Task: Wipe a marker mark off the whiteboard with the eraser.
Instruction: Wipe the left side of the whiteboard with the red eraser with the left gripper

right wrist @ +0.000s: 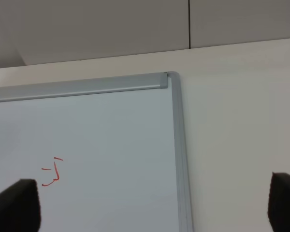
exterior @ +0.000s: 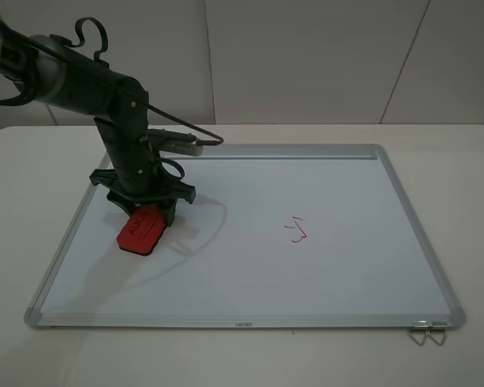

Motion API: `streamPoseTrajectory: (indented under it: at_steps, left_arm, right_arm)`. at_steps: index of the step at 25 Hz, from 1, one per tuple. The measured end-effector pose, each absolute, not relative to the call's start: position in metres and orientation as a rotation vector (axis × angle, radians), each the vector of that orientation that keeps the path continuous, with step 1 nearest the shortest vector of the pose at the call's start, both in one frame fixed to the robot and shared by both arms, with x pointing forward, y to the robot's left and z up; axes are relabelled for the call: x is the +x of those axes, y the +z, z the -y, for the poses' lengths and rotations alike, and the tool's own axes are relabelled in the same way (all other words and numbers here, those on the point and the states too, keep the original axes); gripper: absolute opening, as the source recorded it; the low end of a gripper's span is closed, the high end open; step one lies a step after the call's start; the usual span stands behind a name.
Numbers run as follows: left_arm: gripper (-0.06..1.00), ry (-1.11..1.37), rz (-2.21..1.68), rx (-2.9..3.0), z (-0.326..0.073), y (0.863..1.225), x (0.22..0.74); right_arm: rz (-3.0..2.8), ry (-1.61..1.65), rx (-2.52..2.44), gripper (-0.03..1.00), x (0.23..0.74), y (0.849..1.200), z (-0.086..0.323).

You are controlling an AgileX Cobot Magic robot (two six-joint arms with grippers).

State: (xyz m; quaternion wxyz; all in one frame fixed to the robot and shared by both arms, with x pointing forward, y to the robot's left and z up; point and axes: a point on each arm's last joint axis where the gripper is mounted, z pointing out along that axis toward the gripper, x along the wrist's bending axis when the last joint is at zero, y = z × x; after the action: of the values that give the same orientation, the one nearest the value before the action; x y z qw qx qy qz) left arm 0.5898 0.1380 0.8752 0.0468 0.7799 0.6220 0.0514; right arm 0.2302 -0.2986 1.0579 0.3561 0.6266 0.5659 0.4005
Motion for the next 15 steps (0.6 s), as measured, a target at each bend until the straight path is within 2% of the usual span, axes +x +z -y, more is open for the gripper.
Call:
streamPoseTrajectory:
  at_steps: [7,15]
  left_arm:
    - [0.59,0.211,-2.002,2.267,-0.174,0.876,0.608]
    - [0.59,0.261,-1.975,2.225,-0.177,0.880,0.619]
  right_arm:
    - [-1.462,1.034,1.618,0.83,0.230,1.058,0.299]
    - [-1.462,1.034,1.618,0.83,0.230,1.058,0.299]
